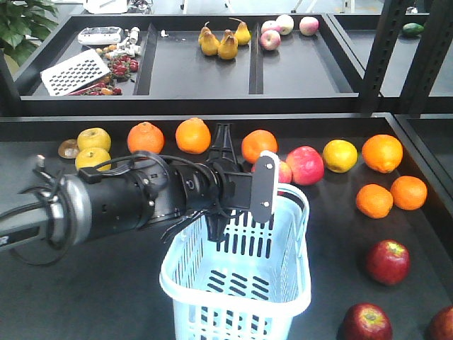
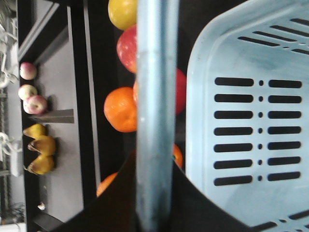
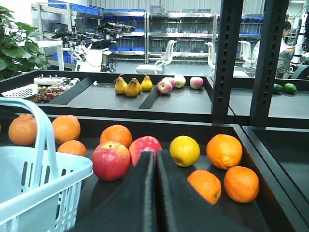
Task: Pick three apples into basket with both arms
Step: 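Lower the basket with the left gripper onto the table among the fruit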
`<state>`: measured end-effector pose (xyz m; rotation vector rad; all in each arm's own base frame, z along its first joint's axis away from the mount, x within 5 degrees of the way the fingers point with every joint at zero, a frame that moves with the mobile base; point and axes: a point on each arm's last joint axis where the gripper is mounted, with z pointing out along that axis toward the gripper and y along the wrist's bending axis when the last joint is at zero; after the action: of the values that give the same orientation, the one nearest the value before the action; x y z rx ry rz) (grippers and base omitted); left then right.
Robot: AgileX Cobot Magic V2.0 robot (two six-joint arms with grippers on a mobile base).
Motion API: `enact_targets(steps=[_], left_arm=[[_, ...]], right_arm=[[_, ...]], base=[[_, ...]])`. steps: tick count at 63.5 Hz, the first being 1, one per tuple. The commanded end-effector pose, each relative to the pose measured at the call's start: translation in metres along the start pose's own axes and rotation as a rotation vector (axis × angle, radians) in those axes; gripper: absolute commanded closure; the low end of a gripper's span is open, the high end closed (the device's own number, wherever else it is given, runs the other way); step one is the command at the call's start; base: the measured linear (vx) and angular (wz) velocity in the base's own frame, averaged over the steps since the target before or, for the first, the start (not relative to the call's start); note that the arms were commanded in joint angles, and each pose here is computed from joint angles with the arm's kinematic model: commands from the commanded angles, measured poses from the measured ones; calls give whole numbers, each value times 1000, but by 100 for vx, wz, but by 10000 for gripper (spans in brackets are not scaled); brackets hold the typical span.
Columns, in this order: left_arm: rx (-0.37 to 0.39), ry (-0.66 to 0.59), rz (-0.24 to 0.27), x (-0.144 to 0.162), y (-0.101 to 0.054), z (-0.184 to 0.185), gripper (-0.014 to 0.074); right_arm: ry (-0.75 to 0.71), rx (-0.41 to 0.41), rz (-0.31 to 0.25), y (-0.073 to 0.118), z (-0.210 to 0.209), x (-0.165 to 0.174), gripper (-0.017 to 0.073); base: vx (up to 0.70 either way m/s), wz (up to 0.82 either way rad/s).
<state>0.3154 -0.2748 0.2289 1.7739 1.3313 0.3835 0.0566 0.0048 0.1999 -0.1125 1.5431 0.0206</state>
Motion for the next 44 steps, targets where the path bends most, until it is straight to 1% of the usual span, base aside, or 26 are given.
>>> enact_targets(steps=[1,2,6,10,15,19,25,31,39,44], left_arm=[[-54,-35,-19,-7,12,-7,600],[-52,-27,-36,-6,12,-6,600],[-47,-3,-70,-4,10,-3,600],[-44,20,-116,-1,8,0,600],[-48,27,-157,-1,8,1,596],[-51,26,-176,-1,8,0,586],[-53,25,-179,-1,9,-1,557],[-54,20,-176,-3,9,-2,501],[-63,-7,-171,-9,11,-7,379],[-71,-20,-170,-12,13,-10,271]], right_arm=[[-77,8,-15,0,-1,-3,568],[-77,8,-15,0,-1,-3,568],[-77,8,-15,0,-1,-3,568],[-77,8,-15,0,-1,-3,568],[-77,8,-15,0,-1,-3,568],[-77,8,-15,0,-1,-3,568],[-77,8,-15,0,-1,-3,568],[-77,8,-15,0,-1,-3,568],[-77,8,-15,0,-1,-3,568],[-77,8,-15,0,-1,-3,568]], base=[[0,0],[0,0],[0,0],[0,0],[0,0],[0,0],[0,0],[0,0],[0,0],[0,0]])
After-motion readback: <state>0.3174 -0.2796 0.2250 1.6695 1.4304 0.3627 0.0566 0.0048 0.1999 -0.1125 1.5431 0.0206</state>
